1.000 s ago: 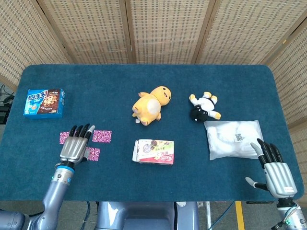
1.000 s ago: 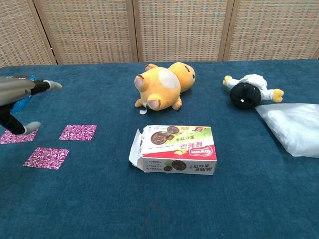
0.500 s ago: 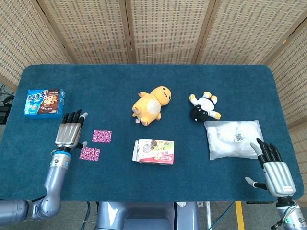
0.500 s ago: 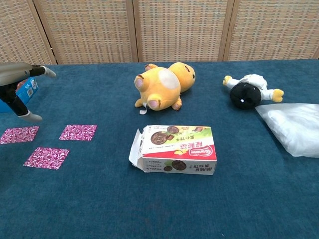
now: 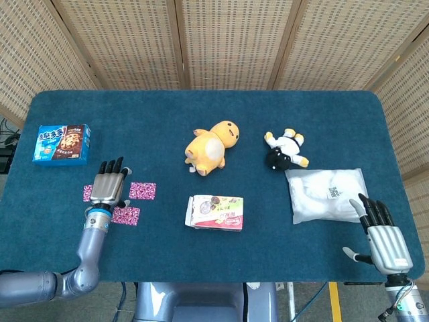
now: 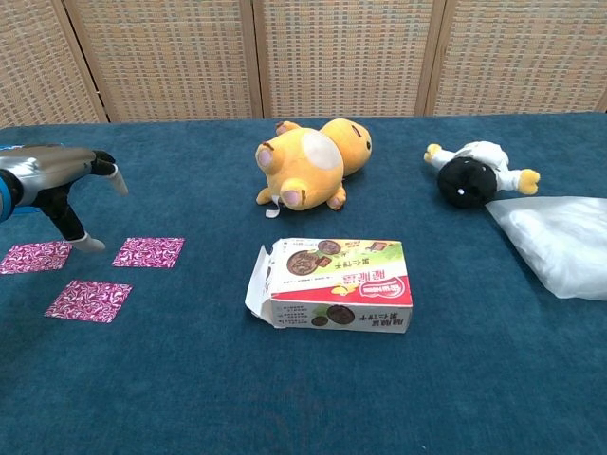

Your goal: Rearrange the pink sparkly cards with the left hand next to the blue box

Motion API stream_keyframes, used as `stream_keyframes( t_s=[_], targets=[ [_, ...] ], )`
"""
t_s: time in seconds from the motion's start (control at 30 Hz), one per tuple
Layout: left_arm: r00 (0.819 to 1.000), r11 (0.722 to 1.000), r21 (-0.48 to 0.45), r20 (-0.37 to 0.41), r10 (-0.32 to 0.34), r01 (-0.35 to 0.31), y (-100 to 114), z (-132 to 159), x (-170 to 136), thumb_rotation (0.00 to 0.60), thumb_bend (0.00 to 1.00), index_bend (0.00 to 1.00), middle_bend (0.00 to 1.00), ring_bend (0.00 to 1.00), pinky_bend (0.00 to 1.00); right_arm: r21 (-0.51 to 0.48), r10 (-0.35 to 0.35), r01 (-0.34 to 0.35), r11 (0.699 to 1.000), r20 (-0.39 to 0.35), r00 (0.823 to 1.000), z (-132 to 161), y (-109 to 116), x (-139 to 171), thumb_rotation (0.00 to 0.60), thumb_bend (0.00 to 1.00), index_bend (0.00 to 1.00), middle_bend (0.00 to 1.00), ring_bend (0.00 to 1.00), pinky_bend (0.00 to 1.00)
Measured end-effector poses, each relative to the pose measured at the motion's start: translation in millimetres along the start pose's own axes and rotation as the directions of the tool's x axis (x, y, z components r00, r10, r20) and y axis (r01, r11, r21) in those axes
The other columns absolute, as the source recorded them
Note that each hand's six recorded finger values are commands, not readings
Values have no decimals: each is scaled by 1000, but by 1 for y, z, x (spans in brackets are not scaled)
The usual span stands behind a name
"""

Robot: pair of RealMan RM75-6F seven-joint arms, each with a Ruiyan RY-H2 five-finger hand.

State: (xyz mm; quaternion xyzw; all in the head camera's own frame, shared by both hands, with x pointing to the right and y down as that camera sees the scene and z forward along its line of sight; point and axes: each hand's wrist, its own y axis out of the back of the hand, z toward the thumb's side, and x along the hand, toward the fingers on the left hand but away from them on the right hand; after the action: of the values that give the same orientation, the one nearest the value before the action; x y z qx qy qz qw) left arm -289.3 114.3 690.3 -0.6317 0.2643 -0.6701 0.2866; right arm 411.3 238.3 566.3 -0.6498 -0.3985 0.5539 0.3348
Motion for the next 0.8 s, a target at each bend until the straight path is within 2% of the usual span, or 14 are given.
stream_keyframes(
  t_s=[0.5,0.8],
  targets=[
    [999,997,60,-17,-44,45,-17,25,24,600,215,269,0,0,0,-17,7,-7,1000,16,1000,-7,1,-3,600,84,0,0,0,0],
    [998,994,83,-33,-62,64,-23,30,32,600,216,269,0,0,0,-23,3,-3,1000,24,1000,-9,2,-4,600,81,0,0,0,0]
  ],
)
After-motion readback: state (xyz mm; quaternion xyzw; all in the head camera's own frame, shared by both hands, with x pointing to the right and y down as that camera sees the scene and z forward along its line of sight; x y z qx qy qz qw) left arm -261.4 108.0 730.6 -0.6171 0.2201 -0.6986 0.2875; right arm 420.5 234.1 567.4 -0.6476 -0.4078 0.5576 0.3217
